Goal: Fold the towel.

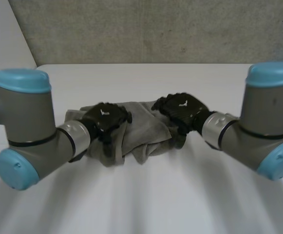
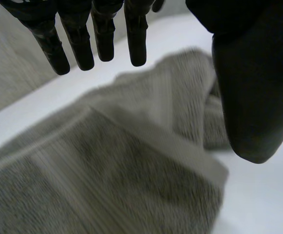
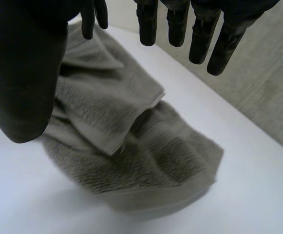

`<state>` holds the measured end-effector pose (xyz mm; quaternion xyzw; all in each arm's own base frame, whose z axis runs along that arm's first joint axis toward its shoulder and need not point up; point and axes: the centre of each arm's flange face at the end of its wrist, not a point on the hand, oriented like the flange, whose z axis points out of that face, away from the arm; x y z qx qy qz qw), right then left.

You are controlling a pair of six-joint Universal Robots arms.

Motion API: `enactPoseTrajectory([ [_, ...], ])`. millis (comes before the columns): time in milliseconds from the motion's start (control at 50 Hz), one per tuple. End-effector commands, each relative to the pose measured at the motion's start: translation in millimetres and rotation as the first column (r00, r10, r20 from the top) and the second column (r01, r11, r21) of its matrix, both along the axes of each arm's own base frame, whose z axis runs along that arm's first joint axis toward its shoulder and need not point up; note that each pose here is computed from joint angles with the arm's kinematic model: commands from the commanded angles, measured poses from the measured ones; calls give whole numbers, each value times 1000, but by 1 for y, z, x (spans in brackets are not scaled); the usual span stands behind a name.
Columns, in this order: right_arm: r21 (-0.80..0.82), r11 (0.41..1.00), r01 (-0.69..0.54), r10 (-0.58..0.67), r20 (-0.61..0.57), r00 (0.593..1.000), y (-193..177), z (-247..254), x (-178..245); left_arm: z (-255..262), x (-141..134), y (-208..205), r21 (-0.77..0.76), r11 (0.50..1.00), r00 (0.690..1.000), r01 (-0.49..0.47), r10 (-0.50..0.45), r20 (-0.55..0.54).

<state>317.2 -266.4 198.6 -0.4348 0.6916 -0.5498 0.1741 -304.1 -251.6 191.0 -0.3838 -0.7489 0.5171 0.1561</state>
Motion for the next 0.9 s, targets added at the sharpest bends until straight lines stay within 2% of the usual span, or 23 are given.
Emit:
enactPoseTrajectory([
  [20,-23,999,35,-35,2,999,-7,-39,8,-37,-6,5,43,998,994,48,-52,93],
  [100,-64,994,84,-84,2,996,-10,-55,11,-53,-7,1,50,998,993,26,-32,115],
  [320,-20,997,70,-70,-1,998,-1,-83,22,-75,-4,-12,-2,999,986,-53,52,159],
  [500,30,995,97,-99,90,991,-1,-87,26,-71,-2,-13,-24,997,982,-80,82,170],
  [640,35,994,100,-103,108,989,-2,-83,26,-54,-4,-11,-70,993,982,-96,106,158],
  [800,-39,992,117,-108,191,976,-8,-29,23,-3,-3,-9,-166,979,990,-116,128,66],
  [900,-112,983,145,-108,282,953,-7,45,6,29,0,-6,-214,966,989,-143,145,-7],
])
